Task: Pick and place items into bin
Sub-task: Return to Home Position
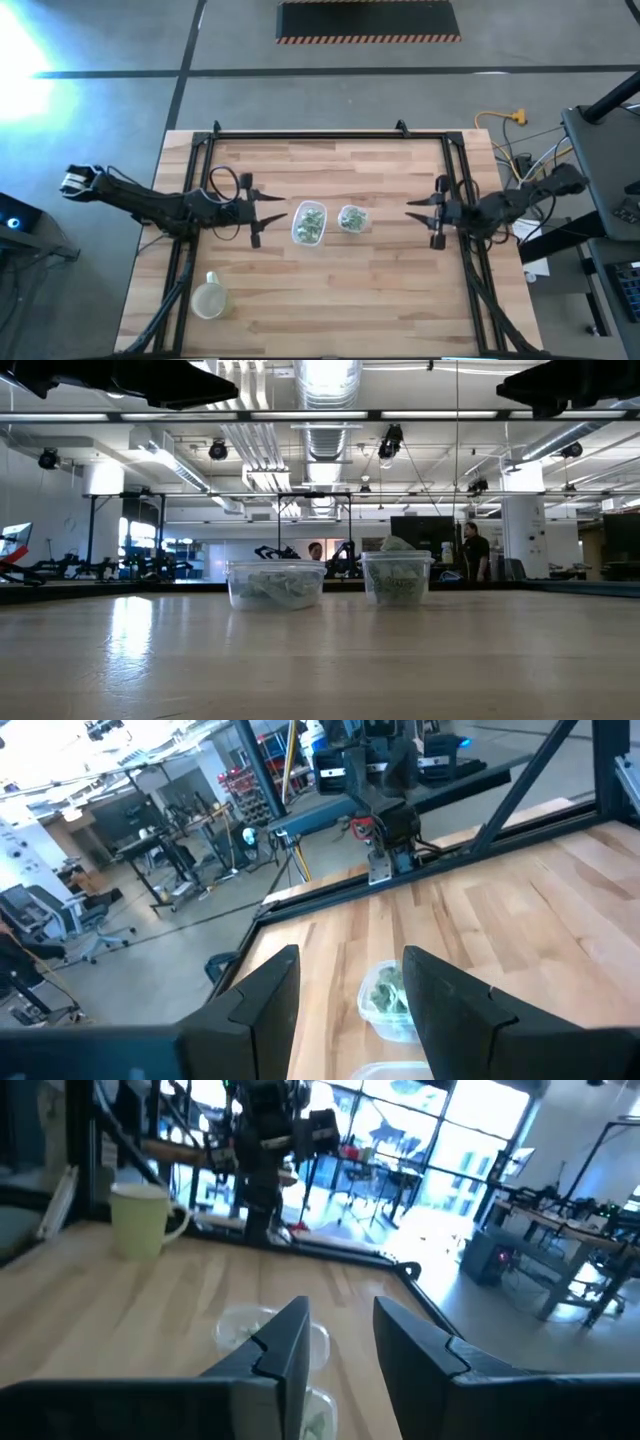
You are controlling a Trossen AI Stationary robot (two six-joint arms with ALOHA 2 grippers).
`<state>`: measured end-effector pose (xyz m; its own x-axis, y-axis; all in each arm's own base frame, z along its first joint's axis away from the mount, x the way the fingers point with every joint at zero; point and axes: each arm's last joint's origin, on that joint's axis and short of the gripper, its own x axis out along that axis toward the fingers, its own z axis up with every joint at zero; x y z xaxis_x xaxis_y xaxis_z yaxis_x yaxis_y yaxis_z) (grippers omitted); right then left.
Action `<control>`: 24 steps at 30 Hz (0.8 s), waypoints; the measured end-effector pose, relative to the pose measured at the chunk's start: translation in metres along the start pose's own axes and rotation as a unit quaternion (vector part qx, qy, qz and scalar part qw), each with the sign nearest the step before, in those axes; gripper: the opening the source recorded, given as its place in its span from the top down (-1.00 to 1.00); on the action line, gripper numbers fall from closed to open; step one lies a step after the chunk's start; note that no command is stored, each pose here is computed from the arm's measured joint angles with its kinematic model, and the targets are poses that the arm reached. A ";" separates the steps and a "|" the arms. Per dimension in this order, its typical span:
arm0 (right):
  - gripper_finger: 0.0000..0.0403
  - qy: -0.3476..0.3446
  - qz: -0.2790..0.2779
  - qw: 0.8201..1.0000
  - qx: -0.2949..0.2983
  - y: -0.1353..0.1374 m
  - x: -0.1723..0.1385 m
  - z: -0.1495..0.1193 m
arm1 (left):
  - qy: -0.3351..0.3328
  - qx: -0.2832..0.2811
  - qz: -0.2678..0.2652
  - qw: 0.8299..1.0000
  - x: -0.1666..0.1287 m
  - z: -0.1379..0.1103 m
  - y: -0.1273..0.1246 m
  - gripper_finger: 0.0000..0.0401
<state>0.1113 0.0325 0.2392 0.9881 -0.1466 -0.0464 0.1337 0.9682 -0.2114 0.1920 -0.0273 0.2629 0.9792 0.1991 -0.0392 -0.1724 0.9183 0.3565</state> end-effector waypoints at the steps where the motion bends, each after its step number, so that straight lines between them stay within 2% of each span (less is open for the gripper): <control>1: 0.49 -0.006 0.001 1.000 0.004 -0.001 -0.002 -0.001 | 0.000 0.000 0.002 1.000 -0.001 -0.001 0.001 0.19; 12: 0.57 -0.047 0.079 0.995 0.034 -0.009 -0.019 -0.013 | -0.021 -0.016 0.047 0.999 -0.025 -0.026 0.015 0.19; 17: 0.60 -0.032 0.059 0.997 0.045 -0.013 -0.015 -0.023 | -0.053 -0.030 0.057 0.997 -0.034 -0.033 0.016 0.19; 24: 0.64 -0.019 0.064 0.996 0.059 -0.017 -0.010 -0.033 | -0.061 -0.043 0.047 0.996 -0.038 -0.037 0.016 0.19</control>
<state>0.0969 0.0107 0.2107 0.9995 -0.0151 -0.0282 0.0125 0.9959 -0.0899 0.1482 -0.0078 0.2358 0.9630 0.2474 0.1067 -0.2676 0.9243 0.2722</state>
